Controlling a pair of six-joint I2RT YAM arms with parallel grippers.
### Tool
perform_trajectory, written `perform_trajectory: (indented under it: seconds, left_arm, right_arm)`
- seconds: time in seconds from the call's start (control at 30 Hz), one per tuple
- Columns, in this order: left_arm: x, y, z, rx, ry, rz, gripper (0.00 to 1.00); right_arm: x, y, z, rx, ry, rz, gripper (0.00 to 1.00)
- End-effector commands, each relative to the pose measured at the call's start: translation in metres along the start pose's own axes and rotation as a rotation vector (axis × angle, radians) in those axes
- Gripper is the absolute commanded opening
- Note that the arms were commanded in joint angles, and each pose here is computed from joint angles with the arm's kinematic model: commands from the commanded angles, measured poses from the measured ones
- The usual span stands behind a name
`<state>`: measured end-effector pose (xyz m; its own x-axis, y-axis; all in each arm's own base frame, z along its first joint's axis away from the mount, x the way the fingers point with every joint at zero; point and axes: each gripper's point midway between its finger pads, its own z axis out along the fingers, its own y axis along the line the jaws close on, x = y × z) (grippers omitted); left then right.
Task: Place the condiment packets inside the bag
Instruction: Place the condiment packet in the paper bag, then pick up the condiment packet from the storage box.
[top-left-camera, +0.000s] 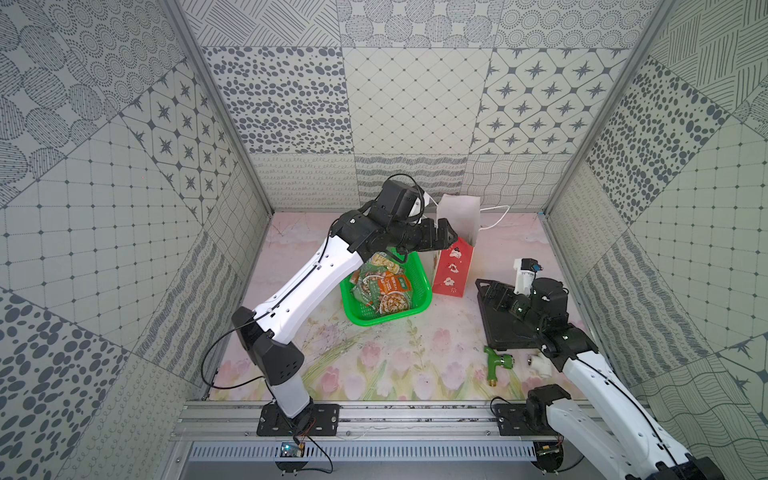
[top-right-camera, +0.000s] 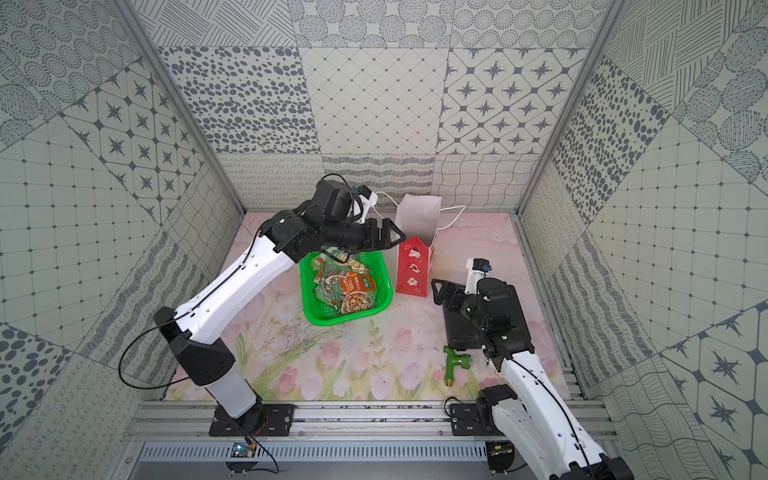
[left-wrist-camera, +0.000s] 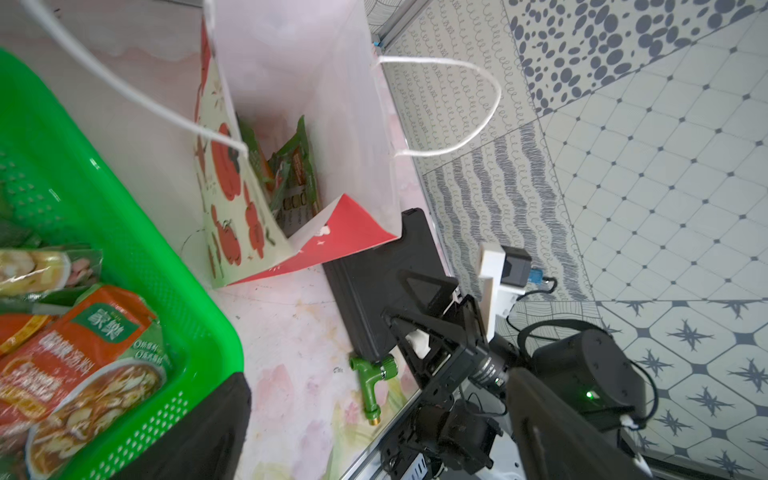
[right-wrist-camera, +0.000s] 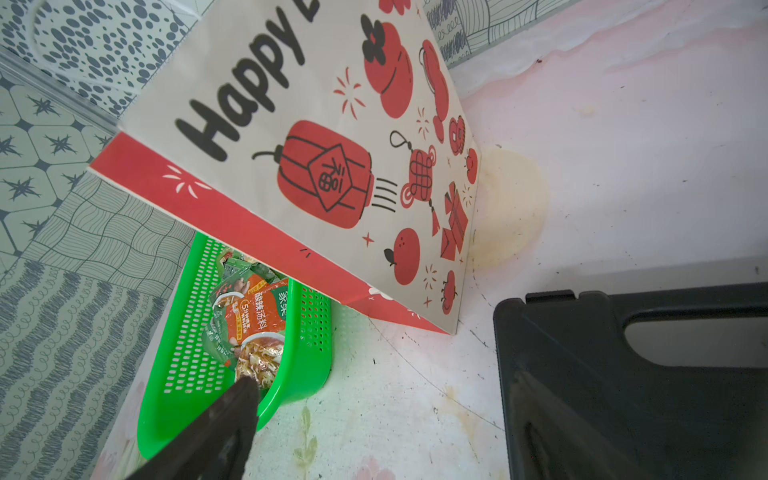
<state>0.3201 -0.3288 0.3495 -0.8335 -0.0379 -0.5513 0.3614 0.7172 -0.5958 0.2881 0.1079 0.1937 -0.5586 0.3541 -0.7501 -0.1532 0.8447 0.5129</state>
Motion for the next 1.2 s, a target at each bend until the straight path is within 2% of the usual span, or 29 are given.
perform_trajectory:
  seconds: [0.0,0.17,0.4,0.67,0.93,1.17]
  left_arm:
    - [0.027,0.040,-0.028,-0.113,-0.081,0.079,1.00]
    - [0.057,0.094,-0.048,-0.251,-0.183,0.018,0.99]
    - [0.083,0.159,-0.051,-0.357,-0.335,-0.028,1.00]
    - [0.106,0.245,-0.041,-0.471,-0.362,-0.173,0.99]
    - [0.121,0.293,-0.050,-0.521,-0.405,-0.335,0.99]
    - [0.137,0.328,-0.062,-0.574,-0.428,-0.500,0.99]
  right_arm:
    - [-0.010,0.013,0.000,-0.014,-0.033,-0.053,0.97]
    - [-0.004,0.037,-0.001,-0.039,0.001,-0.122,0.97]
    - [0.029,0.074,0.001,-0.061,0.063,-0.278,0.97]
    - [0.060,0.126,0.016,-0.031,0.108,-0.454,0.95]
    - [0.077,0.173,0.054,0.011,0.160,-0.485,0.93]
    - [0.083,0.185,0.091,0.190,0.194,-0.447,0.94]
